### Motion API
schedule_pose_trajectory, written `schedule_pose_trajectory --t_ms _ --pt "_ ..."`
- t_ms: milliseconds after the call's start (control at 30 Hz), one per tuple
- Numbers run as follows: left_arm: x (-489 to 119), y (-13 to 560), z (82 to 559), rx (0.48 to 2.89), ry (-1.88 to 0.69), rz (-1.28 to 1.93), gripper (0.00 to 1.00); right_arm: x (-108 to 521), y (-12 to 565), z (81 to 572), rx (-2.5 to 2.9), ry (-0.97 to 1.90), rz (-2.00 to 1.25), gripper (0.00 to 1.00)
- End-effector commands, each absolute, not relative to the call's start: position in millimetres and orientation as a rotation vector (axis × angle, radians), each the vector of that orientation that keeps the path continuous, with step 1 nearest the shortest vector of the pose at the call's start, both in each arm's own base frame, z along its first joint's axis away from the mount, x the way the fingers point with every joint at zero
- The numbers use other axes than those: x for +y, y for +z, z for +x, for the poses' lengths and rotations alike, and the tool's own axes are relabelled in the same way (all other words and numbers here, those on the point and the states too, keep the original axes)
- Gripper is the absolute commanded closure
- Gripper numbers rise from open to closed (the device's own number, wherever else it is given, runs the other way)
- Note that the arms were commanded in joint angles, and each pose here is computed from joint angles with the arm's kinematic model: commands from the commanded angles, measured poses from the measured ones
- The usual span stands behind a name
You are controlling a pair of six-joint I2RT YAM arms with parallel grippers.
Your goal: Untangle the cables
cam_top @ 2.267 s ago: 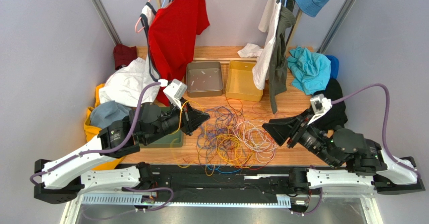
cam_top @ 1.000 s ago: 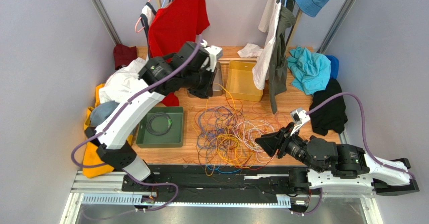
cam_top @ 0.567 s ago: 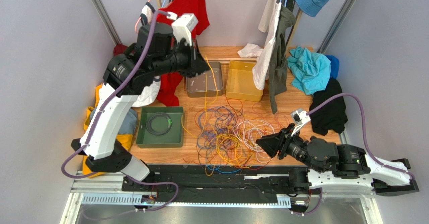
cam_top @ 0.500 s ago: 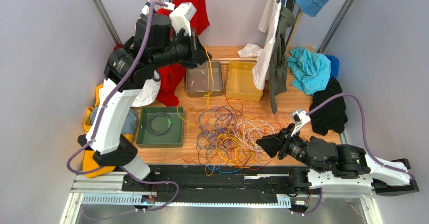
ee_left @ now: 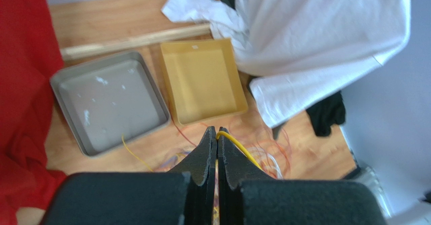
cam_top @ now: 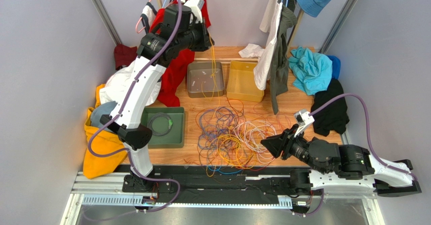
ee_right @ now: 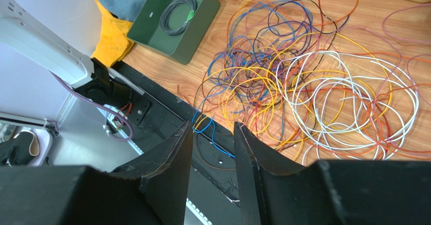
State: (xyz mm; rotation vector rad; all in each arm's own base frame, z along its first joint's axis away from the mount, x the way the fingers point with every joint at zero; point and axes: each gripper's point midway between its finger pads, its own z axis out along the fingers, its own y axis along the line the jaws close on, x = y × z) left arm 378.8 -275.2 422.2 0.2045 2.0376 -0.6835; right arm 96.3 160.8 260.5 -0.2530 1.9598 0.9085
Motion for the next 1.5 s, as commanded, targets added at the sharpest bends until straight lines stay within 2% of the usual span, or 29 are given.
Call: schedule_pose_trajectory --t_ms 0,300,1000,1267,1367,1467 --pt "-264 474 414 1.777 -0.624 0.165 1.0 155 283 100 1.906 0.945 -0.217 0.61" --pt "-252 502 455 1.621 -0.569 0.131 1.0 174 287 102 1.891 0.907 -0.28 0.61" --pt "-251 428 576 1.587 -0.517 0.042 1.0 186 261 110 1.865 0.852 -0.28 0.61" --pt "-250 344 585 1.729 -0.486 0.016 1.0 186 253 110 1.877 0.839 -0.283 0.61" --pt "-243 336 577 1.751 -0.452 0.021 1.0 184 248 109 1.885 0.845 -0.271 0.61" --pt "-226 353 568 1.712 -0.383 0.005 1.0 184 246 108 1.883 0.867 -0.26 0.61"
